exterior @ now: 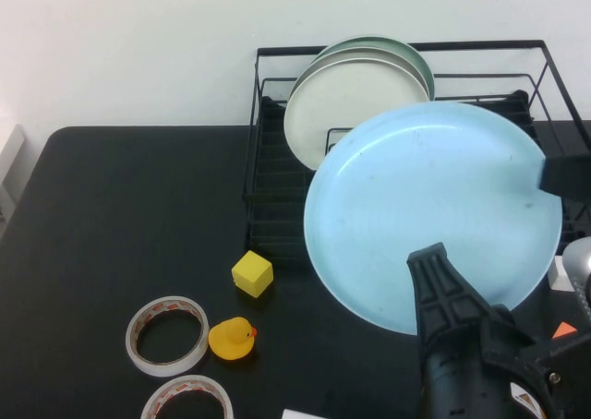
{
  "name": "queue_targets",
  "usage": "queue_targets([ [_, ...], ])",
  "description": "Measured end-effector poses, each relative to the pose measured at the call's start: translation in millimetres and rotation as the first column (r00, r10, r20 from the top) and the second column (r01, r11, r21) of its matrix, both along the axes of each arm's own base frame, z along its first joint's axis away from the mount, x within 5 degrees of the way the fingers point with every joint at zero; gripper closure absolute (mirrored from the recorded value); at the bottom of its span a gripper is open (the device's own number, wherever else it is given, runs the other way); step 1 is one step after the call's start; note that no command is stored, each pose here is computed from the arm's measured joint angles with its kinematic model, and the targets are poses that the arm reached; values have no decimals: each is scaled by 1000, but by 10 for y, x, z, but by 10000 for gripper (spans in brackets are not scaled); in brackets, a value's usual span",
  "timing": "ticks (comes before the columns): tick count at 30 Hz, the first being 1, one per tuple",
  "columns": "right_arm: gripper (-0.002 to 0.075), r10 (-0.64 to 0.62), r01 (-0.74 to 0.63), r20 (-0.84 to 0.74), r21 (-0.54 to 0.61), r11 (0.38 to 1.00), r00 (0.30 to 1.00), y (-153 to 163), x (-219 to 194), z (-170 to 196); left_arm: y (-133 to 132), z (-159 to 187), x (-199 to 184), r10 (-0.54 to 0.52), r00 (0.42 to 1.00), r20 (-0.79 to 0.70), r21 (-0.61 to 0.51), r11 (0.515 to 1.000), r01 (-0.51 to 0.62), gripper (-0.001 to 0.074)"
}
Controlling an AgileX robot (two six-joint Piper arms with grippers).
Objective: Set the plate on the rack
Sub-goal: Hand over the plate
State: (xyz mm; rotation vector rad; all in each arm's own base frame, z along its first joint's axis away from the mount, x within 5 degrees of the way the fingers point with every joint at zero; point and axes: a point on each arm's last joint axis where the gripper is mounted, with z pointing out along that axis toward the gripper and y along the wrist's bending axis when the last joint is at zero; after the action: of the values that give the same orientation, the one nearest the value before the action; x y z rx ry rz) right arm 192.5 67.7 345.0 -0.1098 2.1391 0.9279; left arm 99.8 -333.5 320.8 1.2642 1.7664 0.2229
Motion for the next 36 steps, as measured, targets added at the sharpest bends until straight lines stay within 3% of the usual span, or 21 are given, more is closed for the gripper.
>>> queue_targets([
  [6,193,67,-68,-64,-8,998,996,55,282,-81,-10,7,1,2,1000,0,-22,1000,-2,731],
  [14,213,131,-129,-64,39,991,989,117,456,-194,-41,12,-11,-19,1000,-9,-56,998,19,731],
  [17,302,139,-136,-67,39,990,988,123,486,-224,-41,13,-11,-16,1000,-10,-60,998,15,731],
  [22,601,147,-145,-50,36,989,988,127,493,-221,-43,13,-11,-17,1000,-11,-63,998,16,731],
  [28,619,154,-153,-30,38,988,988,132,495,-209,-43,14,-11,-3,1000,-19,-82,997,2,729],
  [32,619,158,-157,-23,32,987,987,132,495,-209,-41,26,-6,16,1000,-24,-113,993,-18,635],
  [36,619,169,-169,-3,17,985,986,133,496,-206,-45,76,25,65,998,0,-197,978,-64,402],
])
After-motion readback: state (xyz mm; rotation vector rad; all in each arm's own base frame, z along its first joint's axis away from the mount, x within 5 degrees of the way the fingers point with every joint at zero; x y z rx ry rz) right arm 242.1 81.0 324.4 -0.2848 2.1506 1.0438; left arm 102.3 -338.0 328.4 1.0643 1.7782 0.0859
